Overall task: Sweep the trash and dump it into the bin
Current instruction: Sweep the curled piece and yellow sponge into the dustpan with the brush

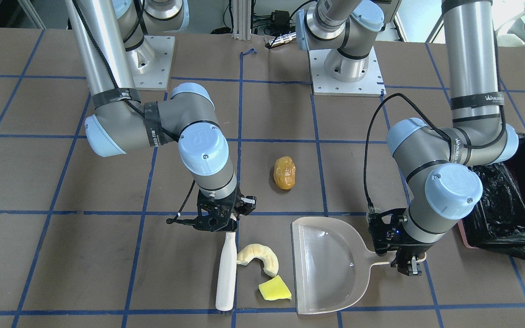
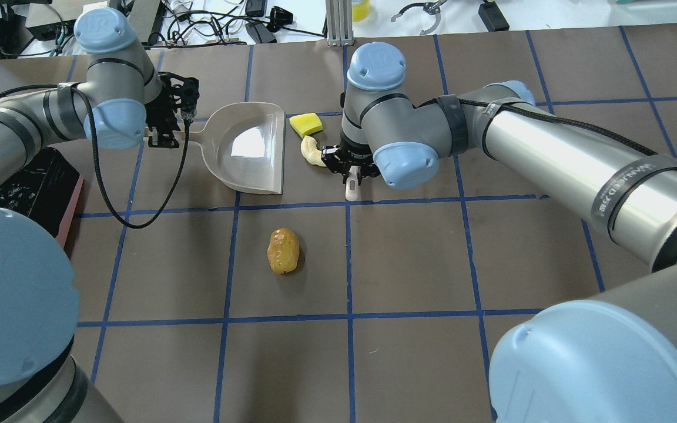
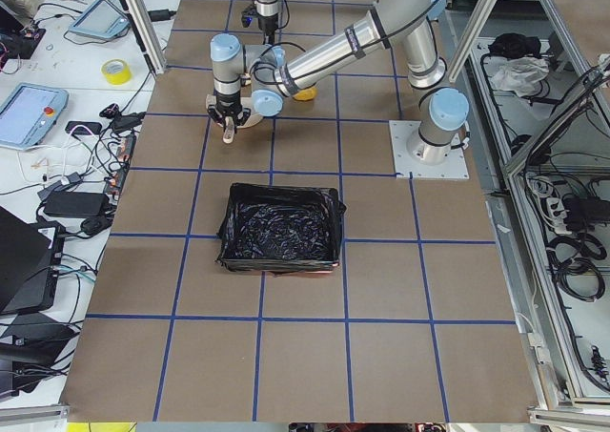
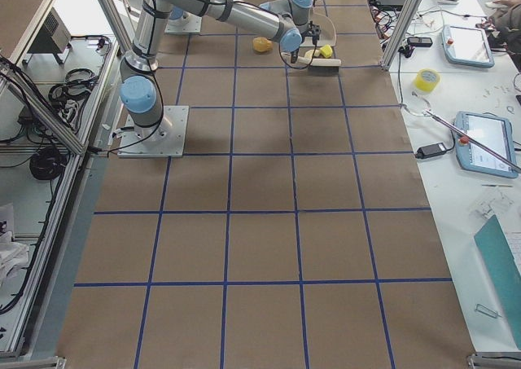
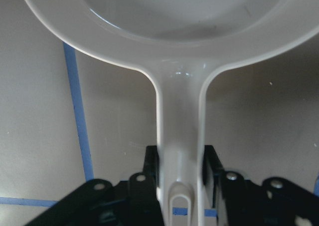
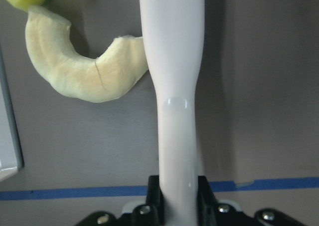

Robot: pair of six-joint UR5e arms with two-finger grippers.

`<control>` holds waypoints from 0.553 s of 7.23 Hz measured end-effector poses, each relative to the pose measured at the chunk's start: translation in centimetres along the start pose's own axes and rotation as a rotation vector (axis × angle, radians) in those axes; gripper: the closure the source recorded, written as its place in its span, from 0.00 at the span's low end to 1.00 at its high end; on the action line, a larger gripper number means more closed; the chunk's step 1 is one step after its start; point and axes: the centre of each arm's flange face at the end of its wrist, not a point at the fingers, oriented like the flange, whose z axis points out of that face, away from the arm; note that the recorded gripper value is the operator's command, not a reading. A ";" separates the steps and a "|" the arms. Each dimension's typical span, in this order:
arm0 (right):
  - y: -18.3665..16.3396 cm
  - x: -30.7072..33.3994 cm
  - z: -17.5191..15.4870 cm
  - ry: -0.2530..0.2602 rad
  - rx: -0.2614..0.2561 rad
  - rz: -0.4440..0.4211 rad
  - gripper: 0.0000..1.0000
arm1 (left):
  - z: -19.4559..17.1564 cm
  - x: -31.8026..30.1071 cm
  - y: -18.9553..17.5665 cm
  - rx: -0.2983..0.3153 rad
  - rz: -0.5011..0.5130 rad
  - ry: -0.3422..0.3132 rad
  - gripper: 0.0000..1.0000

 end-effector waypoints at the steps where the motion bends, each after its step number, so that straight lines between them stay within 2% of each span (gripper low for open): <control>1: 0.7 -1.5 0.3 -0.006 -0.003 0.013 1.00 | 0.0 0.0 0.0 0.000 -0.001 0.000 1.00; 4: 3.9 -7.1 0.6 -0.055 -0.006 0.072 1.00 | 0.0 0.0 0.0 0.000 -0.002 -0.001 1.00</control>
